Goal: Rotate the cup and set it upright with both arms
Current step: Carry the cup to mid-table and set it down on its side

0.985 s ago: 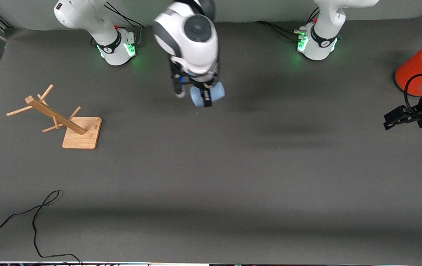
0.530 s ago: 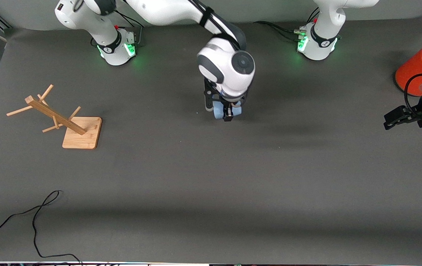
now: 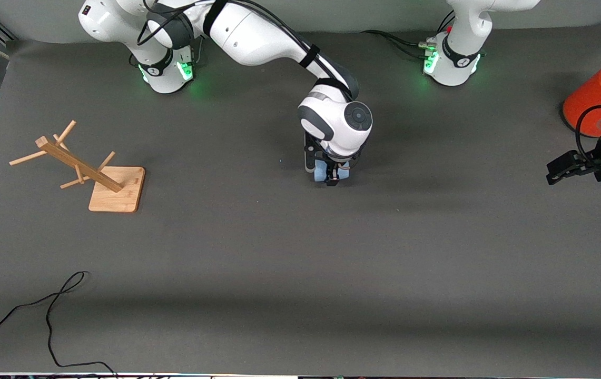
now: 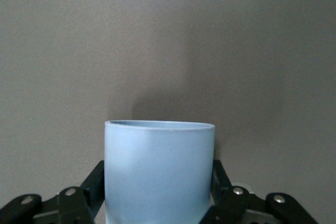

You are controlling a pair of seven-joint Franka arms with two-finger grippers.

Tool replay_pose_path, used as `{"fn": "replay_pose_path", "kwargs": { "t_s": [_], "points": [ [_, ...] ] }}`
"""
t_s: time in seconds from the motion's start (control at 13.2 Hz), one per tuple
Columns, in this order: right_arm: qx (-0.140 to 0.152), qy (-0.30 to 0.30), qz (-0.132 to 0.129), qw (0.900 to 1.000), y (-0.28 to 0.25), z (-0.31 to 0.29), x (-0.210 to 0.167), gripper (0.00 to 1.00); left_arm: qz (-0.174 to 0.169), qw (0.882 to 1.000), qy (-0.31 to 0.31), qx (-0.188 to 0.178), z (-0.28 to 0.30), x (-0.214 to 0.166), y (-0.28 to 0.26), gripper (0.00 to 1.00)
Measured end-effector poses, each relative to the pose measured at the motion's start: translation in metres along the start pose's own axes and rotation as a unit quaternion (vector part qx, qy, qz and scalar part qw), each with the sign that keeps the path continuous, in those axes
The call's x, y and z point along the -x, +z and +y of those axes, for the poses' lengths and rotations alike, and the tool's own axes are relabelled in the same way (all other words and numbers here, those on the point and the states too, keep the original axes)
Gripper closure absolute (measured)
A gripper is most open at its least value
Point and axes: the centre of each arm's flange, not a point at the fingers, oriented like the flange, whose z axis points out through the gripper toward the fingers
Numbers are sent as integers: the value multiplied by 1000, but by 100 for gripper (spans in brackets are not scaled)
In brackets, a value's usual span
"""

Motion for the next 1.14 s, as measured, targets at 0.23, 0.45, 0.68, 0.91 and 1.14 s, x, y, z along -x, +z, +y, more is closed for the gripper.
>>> {"fn": "replay_pose_path", "kwargs": {
  "t_s": [0.23, 0.45, 0.68, 0.91, 1.14],
  "points": [
    [-4, -2, 0, 1000, 2, 2, 3, 19, 0, 1000, 0, 0, 0, 0, 0, 0],
    [-3, -1, 5, 1000, 12, 0, 2, 0, -1, 1000, 0, 0, 0, 0, 0, 0],
    [-9, 2, 2, 1000, 11, -4, 2, 0, -1, 1000, 0, 0, 0, 0, 0, 0],
    [-21, 4, -12, 1000, -11, -9, 2, 0, -1, 1000, 0, 0, 0, 0, 0, 0],
    [-12, 4, -5, 1000, -56, -6, -9, 0, -1, 1000, 0, 0, 0, 0, 0, 0]
  ]
}}
